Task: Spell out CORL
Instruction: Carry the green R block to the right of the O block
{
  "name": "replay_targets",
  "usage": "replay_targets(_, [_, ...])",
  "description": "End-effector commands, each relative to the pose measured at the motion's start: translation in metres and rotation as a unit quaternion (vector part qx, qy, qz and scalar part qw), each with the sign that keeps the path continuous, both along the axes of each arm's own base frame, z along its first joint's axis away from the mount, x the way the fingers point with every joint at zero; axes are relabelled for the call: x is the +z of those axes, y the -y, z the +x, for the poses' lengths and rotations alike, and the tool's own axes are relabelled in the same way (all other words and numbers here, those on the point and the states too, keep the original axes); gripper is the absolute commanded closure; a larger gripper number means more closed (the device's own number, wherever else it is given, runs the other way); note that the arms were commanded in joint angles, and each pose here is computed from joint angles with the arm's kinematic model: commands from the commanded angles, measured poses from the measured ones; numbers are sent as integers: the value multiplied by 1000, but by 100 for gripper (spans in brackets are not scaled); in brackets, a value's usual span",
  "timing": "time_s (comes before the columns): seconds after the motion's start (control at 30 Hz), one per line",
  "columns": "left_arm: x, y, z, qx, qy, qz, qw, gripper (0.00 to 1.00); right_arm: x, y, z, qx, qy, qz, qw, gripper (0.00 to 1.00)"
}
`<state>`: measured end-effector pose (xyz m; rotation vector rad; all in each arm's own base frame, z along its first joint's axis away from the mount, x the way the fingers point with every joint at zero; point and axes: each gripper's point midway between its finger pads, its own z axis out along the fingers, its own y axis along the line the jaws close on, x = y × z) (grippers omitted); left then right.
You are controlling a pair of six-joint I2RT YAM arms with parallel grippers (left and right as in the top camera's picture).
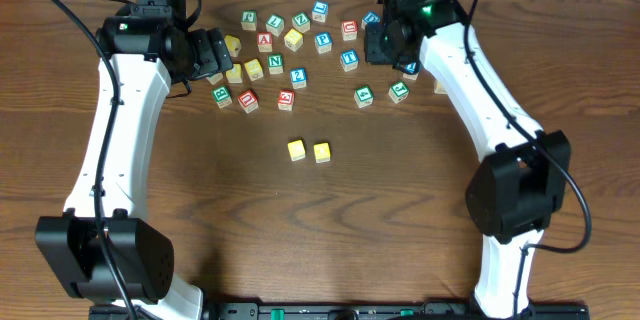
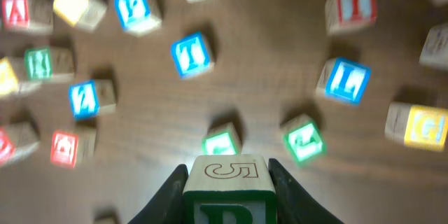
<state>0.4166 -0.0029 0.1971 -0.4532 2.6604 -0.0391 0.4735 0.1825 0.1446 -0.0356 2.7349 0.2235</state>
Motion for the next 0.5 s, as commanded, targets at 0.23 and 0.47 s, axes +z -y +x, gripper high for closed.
replay_targets(0.23, [-1,0,-2,1,-2,2,1000,2,-50,-48,-82,78,-125,-33,989,72])
replay_targets(0.47, [-1,0,-2,1,-2,2,1000,2,-76,-63,-109,105,-149,-49,982,71])
